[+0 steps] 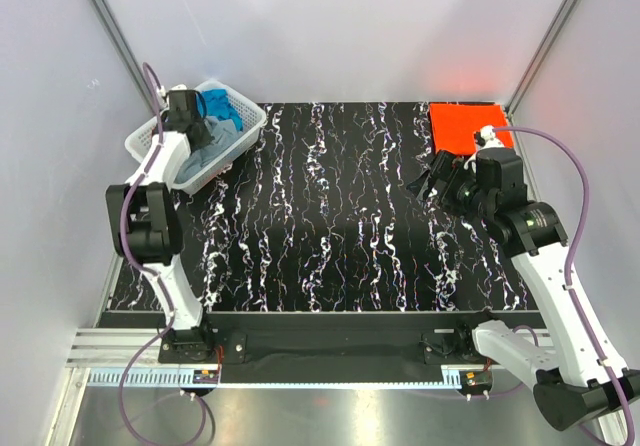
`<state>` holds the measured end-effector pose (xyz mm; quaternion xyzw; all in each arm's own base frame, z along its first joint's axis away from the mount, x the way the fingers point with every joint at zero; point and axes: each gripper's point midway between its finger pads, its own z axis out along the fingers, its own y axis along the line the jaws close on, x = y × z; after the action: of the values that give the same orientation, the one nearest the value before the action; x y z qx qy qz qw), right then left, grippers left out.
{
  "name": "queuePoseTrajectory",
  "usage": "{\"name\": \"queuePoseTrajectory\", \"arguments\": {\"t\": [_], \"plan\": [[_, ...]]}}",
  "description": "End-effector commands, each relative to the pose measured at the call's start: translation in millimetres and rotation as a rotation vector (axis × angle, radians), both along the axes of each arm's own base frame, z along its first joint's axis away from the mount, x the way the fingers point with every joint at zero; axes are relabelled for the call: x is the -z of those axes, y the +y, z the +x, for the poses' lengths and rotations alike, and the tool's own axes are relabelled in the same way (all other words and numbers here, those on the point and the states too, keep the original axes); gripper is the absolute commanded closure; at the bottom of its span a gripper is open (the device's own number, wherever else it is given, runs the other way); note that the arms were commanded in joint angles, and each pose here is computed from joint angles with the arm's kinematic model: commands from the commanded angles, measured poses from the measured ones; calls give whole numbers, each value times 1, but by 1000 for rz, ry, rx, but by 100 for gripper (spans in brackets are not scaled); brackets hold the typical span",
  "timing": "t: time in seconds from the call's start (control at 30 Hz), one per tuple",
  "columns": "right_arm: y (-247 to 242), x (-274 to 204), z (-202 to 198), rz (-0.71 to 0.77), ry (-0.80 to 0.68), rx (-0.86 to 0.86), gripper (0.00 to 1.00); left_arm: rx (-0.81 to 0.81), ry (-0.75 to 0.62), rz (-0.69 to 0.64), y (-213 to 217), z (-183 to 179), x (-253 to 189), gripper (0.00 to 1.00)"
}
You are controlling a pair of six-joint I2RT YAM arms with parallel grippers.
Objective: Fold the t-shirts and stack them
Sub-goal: Grab the tshirt from the pile
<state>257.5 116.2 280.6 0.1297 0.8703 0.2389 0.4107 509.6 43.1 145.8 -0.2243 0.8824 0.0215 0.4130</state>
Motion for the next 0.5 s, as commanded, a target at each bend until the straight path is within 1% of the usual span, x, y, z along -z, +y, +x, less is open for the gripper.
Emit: {"name": "queuePoseTrajectory", "arguments": {"t": [0.0, 0.03, 0.07, 0.13, 0.17, 0.2, 0.23, 0.27, 0.3, 0.33, 0.37, 0.4, 0.43, 0.47], "plan": [[-5, -13, -3, -24, -31, -1, 0, 3, -134, 47, 12, 19, -70, 100], [-5, -15, -4, -25, -37, 0, 0, 21, -183, 37, 7, 21, -89, 100], [-6, -14, -5, -29, -33, 1, 0, 40, -257, 28, 2, 16, -122, 100], [-7, -15, -5, -33, -36, 3, 0, 141, -397, -21, -23, 14, -172, 100], [-8, -16, -5, -35, -38, 7, 0, 174, -487, -34, -32, 1, -212, 100], [-8, -15, -5, -37, -33, 7, 0, 250, -547, -90, -52, -7, -237, 100], [-8, -15, -5, -37, -27, 8, 0, 299, -628, -113, -64, -17, -271, 100], [-8, -15, -6, -37, -25, 9, 0, 345, -712, -134, -76, -38, -309, 100], [-7, -16, -6, -30, -24, 10, 0, 425, -763, -211, -95, -55, -331, 100], [-7, -17, -7, -25, -22, 10, 0, 490, -844, -247, -110, -69, -357, 100], [-5, -18, -8, -13, -27, 0, 0, 557, -924, -280, -122, -98, -387, 100], [-4, -18, -9, -8, -23, -4, 0, 635, -952, -372, -139, -119, -400, 100], [-1, -18, -11, 5, -24, -20, 0, 703, -1010, -409, -155, -145, -415, 100], [1, -19, -13, 16, -26, -26, 0, 744, -1011, -447, -166, -156, -416, 100]]}}
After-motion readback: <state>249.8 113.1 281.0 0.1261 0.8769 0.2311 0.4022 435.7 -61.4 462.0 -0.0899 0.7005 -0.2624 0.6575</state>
